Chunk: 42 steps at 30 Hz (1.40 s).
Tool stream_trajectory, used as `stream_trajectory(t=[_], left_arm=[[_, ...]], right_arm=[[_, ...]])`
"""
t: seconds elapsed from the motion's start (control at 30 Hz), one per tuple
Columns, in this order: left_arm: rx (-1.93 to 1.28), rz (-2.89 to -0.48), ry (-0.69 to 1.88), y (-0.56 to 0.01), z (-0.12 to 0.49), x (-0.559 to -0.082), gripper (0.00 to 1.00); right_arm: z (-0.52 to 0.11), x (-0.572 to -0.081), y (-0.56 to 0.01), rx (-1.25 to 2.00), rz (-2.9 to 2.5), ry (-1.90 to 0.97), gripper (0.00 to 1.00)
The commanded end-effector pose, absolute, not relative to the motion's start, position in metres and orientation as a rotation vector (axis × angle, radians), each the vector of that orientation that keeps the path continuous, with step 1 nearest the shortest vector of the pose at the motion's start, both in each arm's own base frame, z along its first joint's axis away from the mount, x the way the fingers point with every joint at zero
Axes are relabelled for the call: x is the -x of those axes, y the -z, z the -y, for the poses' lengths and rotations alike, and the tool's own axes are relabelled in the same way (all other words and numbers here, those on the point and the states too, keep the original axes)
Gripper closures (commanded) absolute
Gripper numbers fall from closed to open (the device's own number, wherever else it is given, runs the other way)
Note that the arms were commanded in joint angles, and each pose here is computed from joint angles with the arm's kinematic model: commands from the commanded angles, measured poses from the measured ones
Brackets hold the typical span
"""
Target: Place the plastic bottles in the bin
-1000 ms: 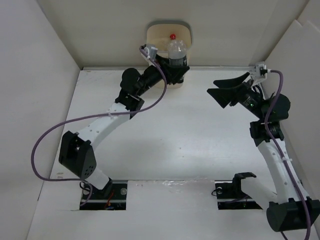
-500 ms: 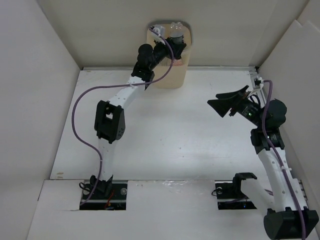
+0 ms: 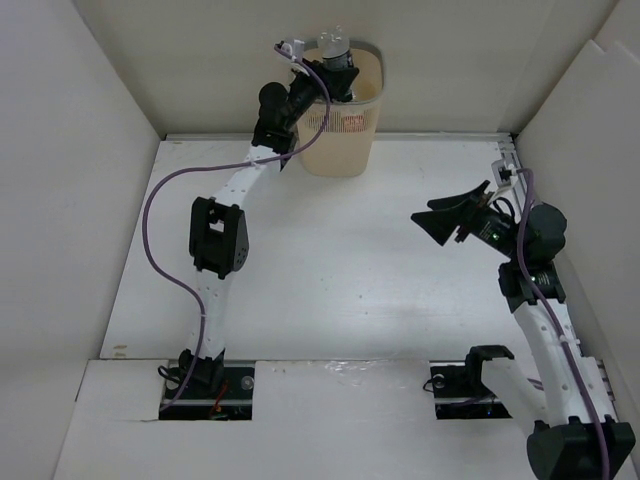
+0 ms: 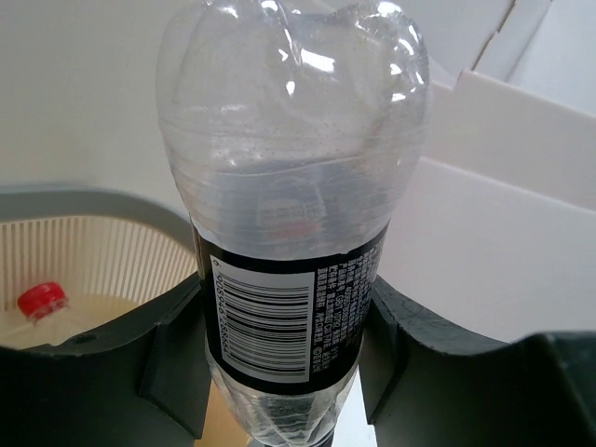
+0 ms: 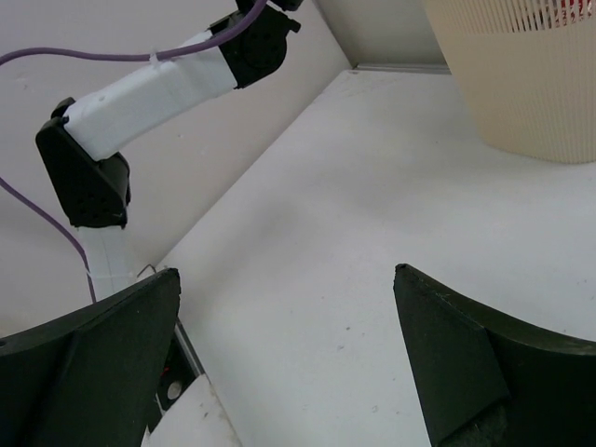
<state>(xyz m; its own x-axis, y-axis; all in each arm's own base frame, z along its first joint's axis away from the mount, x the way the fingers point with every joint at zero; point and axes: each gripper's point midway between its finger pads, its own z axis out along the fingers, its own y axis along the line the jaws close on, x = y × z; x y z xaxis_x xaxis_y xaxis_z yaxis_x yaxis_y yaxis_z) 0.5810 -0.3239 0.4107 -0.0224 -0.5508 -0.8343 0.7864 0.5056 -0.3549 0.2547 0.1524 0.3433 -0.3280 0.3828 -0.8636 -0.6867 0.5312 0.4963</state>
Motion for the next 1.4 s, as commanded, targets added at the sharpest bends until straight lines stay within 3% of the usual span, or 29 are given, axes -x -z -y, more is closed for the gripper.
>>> stream_trajectory(t=[0.0,0.2,0.43,0.53,0.6,0.63,0.87,1.0,1.03,1.1,1.13,1.23,1.27,1.3,1.33,1.37], left_arm=[[-0.281,-0.977,1.113,-0.477,0.31,-0.552,1.0],[-0.262,-0.917,1.081,-0.494,0.301,-0.545,1.0],[-0.167,-0.9,0.917,-0.485,0.284,-0.589,0.99],[-0.134,-0.885,0.903,-0.483,0.281,-0.597,0.81],[-0.119,-0.9,0.897,-0.479,0.281,-0.606,0.15],[-0.099,-0.933,0.889,-0.473,0.281,-0.613,0.0],[-0.087,-0.936,0.856,-0.492,0.273,-0.605,0.0],[-0.126,-0.93,0.822,-0.54,0.261,-0.569,0.0],[-0.14,-0.891,0.816,-0.578,0.254,-0.536,0.0],[-0.145,-1.013,0.76,-0.574,0.246,-0.526,0.0],[-0.146,-0.992,0.761,-0.607,0.233,-0.492,0.0],[-0.079,-1.215,0.71,-0.565,0.222,-0.472,0.0],[-0.057,-1.177,0.705,-0.59,0.204,-0.428,0.0],[-0.016,-1.3,0.659,-0.538,0.197,-0.433,0.0],[0.061,-1.334,0.628,-0.524,0.181,-0.425,0.0],[0.105,-1.29,0.658,-0.538,0.163,-0.387,0.0]], right_arm=[[-0.152,-0.254,-0.351,0.31,-1.537,-1.09,0.0],[-0.15,-0.256,-0.351,0.309,-1.535,-1.075,0.0],[-0.152,-0.244,-0.355,0.327,-1.518,-1.095,0.0],[-0.153,-0.24,-0.354,0.33,-1.519,-1.107,0.0],[-0.153,-0.24,-0.354,0.33,-1.519,-1.107,0.0],[-0.154,-0.238,-0.354,0.34,-1.52,-1.114,0.0],[-0.156,-0.232,-0.358,0.355,-1.501,-1.113,0.0],[-0.14,-0.248,-0.353,0.252,-1.552,-0.987,0.0],[-0.135,-0.25,-0.354,0.217,-1.584,-0.947,0.0],[-0.116,-0.263,-0.355,0.137,-1.599,-0.805,0.0],[-0.108,-0.264,-0.368,0.114,-1.586,-0.752,0.0],[-0.09,-0.267,-0.365,0.042,-1.654,-0.614,0.0],[-0.084,-0.266,-0.369,0.016,-1.682,-0.583,0.0],[-0.083,-0.263,-0.372,0.012,-1.689,-0.562,0.0],[-0.081,-0.263,-0.375,-0.013,-1.69,-0.531,0.0],[-0.079,-0.26,-0.384,-0.014,-1.678,-0.51,0.0]])
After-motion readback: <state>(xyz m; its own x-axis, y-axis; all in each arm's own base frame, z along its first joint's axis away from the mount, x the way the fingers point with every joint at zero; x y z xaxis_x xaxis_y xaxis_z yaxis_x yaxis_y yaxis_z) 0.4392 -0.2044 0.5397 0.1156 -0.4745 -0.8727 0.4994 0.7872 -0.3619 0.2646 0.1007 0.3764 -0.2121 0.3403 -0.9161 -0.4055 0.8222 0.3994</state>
